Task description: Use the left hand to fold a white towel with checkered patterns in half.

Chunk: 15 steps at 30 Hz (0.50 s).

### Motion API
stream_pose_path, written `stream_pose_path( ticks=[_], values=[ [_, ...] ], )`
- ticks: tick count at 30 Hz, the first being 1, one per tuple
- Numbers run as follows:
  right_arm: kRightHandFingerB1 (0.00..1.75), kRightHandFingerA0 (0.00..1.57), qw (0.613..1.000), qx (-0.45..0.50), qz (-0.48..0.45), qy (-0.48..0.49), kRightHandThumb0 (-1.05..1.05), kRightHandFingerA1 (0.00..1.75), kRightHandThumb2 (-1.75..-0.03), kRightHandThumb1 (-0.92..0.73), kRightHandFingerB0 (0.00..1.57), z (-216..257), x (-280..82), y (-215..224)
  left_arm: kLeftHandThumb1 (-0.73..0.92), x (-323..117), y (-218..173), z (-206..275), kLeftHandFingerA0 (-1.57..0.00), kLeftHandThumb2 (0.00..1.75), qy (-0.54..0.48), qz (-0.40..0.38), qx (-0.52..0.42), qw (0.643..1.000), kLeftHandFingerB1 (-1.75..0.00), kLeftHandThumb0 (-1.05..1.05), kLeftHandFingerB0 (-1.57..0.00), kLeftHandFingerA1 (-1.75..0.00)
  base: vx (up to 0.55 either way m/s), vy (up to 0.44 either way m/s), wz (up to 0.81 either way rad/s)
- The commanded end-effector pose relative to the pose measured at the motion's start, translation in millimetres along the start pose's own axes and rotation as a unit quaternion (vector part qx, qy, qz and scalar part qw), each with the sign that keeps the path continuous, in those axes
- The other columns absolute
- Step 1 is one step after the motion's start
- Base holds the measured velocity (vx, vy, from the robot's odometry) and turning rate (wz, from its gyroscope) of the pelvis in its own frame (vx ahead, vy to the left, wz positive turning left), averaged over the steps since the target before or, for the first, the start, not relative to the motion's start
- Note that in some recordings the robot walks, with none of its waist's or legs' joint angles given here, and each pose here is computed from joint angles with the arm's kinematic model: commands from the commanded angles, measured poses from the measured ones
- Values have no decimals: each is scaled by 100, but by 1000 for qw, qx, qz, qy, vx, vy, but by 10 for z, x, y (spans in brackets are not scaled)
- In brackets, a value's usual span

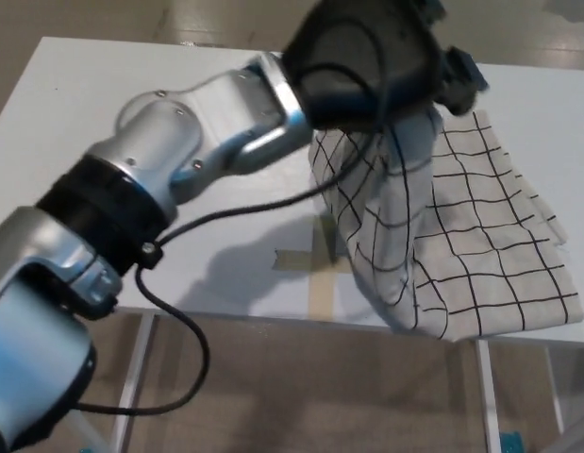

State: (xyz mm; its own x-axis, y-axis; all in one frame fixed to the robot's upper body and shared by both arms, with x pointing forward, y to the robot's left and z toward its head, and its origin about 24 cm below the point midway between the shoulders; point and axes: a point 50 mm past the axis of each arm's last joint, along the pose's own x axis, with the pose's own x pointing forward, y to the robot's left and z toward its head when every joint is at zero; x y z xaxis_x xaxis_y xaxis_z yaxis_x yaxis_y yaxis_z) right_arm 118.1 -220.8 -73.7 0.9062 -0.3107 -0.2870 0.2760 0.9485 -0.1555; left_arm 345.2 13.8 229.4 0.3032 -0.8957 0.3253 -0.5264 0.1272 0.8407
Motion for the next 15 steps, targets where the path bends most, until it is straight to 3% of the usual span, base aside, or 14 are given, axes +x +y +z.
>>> stream_pose_path(
  ticks=[1, 4, 5, 6, 7, 8, 9, 10, 11, 12, 13, 15],
  values=[
    [57, 63, 1000, 4, 6, -16, -29, 74, -61, -67, 75, 29, 26, 1, 48, 144, -162, 275, -90, 56, -41, -25, 9, 999, -55, -37, -93, -173, 0, 0, 0],
    [57, 63, 1000, 1, 8, -22, -29, 74, -61, -67, 75, 28, 10, 6, 48, 155, -236, 357, -90, 56, -45, -31, -9, 998, -55, -37, -93, -173, 0, 0, 0],
    [56, 61, 1000, 5, 10, -25, -29, 73, -60, -68, 75, 37, 22, 13, 54, 176, -316, 399, -54, 58, -44, -76, -13, 996, -36, -49, -51, -46, 0, 0, 0],
    [56, 61, 999, 9, 13, -28, -29, 73, -60, -68, 75, 50, 36, 22, 54, 195, -414, 454, -54, 58, -42, -132, -19, 990, -36, -49, -51, -46, 0, 0, 0],
    [57, 61, 999, 4, 13, -28, -28, 71, -60, -67, 75, 49, 35, 21, 46, 216, -491, 518, -20, 79, -36, -181, -21, 983, -44, -68, -25, -42, 0, 0, 0],
    [57, 59, 1000, -4, 14, -27, -28, 70, -60, -67, 75, 47, 33, 12, 47, 248, -580, 612, -13, 78, -24, -238, -31, 971, -41, -72, -19, -39, 0, 0, 0],
    [56, 58, 1000, -5, 16, -26, -28, 70, -60, -67, 75, 55, 40, 5, 25, 280, -640, 694, 0, 88, -14, -268, -50, 962, -47, -37, 0, -49, 0, 0, 0],
    [56, 58, 1000, -4, 17, -25, -28, 70, -60, -67, 75, 62, 49, 4, 25, 300, -672, 741, 0, 88, -9, -280, -62, 958, -47, -37, 0, -49, 0, 0, 0],
    [57, 58, 1000, -3, 16, -26, -28, 70, -60, -67, 75, 70, 60, 7, 47, 314, -683, 754, -7, 81, -8, -285, -65, 956, -40, -78, -11, -31, 0, 0, 0],
    [56, 58, 1000, -1, 15, -27, -28, 70, -60, -67, 75, 79, 76, 16, 56, 336, -696, 767, -6, 58, -6, -292, -71, 954, -31, -79, -16, -23, 0, 0, 0],
    [57, 58, 999, 2, 16, -27, -28, 70, -60, -67, 75, 82, 81, 28, 44, 361, -719, 803, -4, 87, -4, -299, -78, 951, -41, -73, -6, -15, 0, 0, 0],
    [56, 58, 999, 2, 17, -28, -28, 70, -60, -67, 75, 86, 84, 38, 43, 389, -746, 849, -2, 88, -1, -306, -81, 949, -35, -73, -3, -14, 0, 0, 0]
  ],
)
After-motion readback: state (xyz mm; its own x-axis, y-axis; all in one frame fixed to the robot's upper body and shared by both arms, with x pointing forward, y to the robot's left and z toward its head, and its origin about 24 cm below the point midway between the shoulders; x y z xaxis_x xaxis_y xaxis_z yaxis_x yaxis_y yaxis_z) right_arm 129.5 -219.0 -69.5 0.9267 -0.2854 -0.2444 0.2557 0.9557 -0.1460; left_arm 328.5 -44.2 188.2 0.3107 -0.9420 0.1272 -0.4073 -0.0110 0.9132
